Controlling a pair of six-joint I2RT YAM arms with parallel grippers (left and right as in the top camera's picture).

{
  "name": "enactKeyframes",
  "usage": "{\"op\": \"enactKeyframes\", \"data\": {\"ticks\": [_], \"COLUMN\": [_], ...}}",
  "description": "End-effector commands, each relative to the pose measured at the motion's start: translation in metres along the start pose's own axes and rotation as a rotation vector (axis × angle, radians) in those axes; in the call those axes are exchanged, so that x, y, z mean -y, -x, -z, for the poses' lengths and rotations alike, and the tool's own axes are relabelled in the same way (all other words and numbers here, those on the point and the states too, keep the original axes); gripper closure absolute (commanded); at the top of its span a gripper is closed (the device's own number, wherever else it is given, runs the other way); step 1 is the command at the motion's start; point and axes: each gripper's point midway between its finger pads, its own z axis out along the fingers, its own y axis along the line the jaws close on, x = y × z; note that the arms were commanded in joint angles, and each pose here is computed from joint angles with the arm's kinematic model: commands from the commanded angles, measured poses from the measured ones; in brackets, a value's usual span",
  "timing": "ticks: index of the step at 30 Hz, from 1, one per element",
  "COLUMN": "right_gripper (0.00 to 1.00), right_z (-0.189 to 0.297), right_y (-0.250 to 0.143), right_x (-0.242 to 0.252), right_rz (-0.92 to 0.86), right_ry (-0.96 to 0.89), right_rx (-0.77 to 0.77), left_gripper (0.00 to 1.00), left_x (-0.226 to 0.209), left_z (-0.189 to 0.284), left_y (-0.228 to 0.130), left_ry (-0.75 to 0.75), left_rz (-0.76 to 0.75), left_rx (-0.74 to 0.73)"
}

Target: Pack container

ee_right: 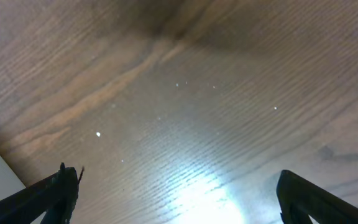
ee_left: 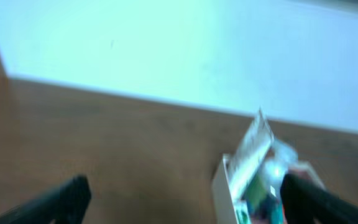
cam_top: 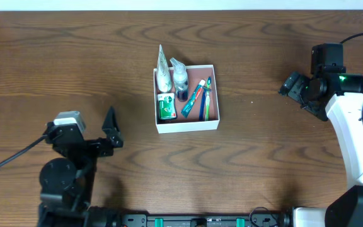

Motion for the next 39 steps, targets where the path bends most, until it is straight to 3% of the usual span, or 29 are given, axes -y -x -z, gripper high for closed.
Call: {"op": "enactKeyframes", "data": {"ticks": [1,10,18,26,39], "right_gripper": [0.01,0.01,0.01,0.01,0.01], "right_z": [0.000,0.000,0.000,0.000,0.000], "right_y": [0.001,0.001,0.001,0.001,0.001], "right_x": [0.002,0.002,0.002,0.002,0.002], "right_rz": [-0.015,-0.015,-0.015,-0.015,-0.015], "right_ry": [-0.008,-0.008,-0.009,-0.008,-0.008], "right_rx": [0.003,0.003,0.003,0.003,0.003], "left_gripper": [0.02,0.02,0.02,0.02,0.02], "left_x": [0.004,-0.011,-0.030,-0.055,-0.055], "left_z": [-0.012,-0.023,-0.023,-0.021,-0.021], "left_y": [-0.030,-0.074,-0.107,-0.146,-0.146], "left_ry": [-0.076,-0.070,-0.024,0.084,0.083], "left_rz": [-0.030,-0.025,-0.022,-0.029,-0.029], "left_rx": [0.010,0.132,0.145,-0.011,-0.009]}}
